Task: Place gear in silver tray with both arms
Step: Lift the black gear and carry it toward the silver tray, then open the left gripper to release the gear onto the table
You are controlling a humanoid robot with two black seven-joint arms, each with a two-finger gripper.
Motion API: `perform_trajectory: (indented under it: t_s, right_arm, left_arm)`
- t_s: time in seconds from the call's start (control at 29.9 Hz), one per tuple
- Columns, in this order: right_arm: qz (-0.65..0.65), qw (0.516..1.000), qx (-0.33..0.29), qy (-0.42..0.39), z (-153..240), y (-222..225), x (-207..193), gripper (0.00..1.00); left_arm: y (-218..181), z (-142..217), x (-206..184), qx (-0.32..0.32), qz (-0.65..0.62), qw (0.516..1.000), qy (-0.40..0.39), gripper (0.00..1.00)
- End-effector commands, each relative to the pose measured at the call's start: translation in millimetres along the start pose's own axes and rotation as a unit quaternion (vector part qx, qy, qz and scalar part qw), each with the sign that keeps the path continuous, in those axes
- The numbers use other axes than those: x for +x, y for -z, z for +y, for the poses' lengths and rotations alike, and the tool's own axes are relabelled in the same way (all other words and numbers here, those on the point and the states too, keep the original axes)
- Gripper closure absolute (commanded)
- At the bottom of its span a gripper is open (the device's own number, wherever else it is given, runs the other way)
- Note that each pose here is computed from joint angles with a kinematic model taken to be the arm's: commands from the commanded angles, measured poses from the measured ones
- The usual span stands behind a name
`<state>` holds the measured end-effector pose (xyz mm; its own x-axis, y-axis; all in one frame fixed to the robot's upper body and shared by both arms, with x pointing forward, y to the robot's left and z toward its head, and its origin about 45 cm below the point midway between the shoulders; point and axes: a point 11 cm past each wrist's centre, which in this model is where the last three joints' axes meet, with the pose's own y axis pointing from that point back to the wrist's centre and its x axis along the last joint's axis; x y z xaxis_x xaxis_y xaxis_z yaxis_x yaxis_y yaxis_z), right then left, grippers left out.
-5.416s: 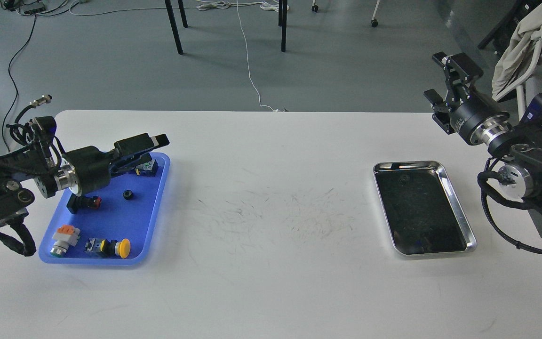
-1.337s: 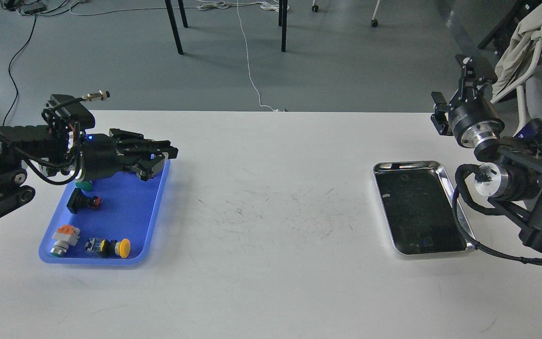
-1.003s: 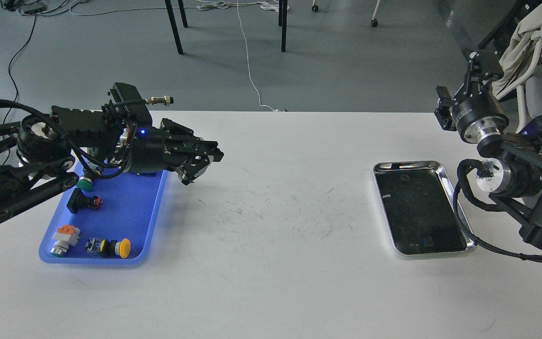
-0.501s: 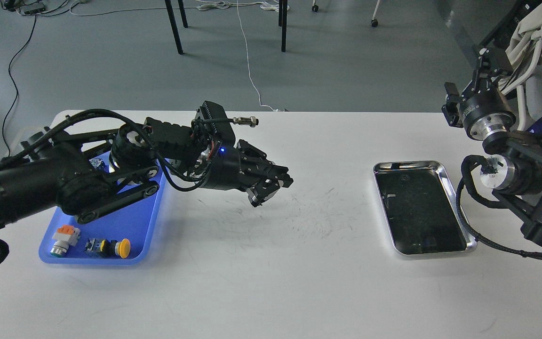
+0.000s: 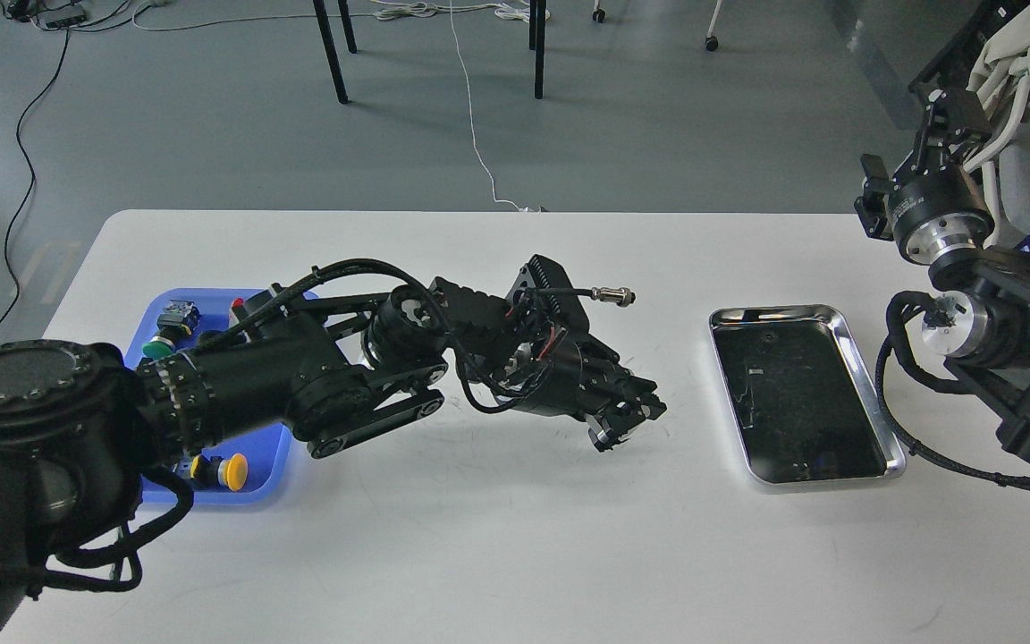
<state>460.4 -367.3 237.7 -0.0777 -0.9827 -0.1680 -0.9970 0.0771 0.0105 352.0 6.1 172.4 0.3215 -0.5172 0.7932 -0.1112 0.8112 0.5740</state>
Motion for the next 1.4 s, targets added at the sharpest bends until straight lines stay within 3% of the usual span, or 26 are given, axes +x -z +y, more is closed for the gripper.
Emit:
perform_trajectory:
  t_s: [0.0, 0.47, 1.37]
  right_arm:
    - [0.001, 1.0, -0.001, -0.001, 0, -1, 1, 0.04]
    - [0.01, 1.0, -0.006, -0.008, 1, -6, 7, 0.04]
    - [0.019, 1.0, -0.008, -0.016, 1, -8, 14, 0.04]
  left_arm:
    - [13, 0, -14, 0.021, 0.019, 1.0, 0.008, 0.89]
    - [38, 7, -47, 0.062, 0.059, 0.996, 0.023, 0.89]
    - [18, -3, -54, 0.036, -0.019, 0.999, 0.03, 0.88]
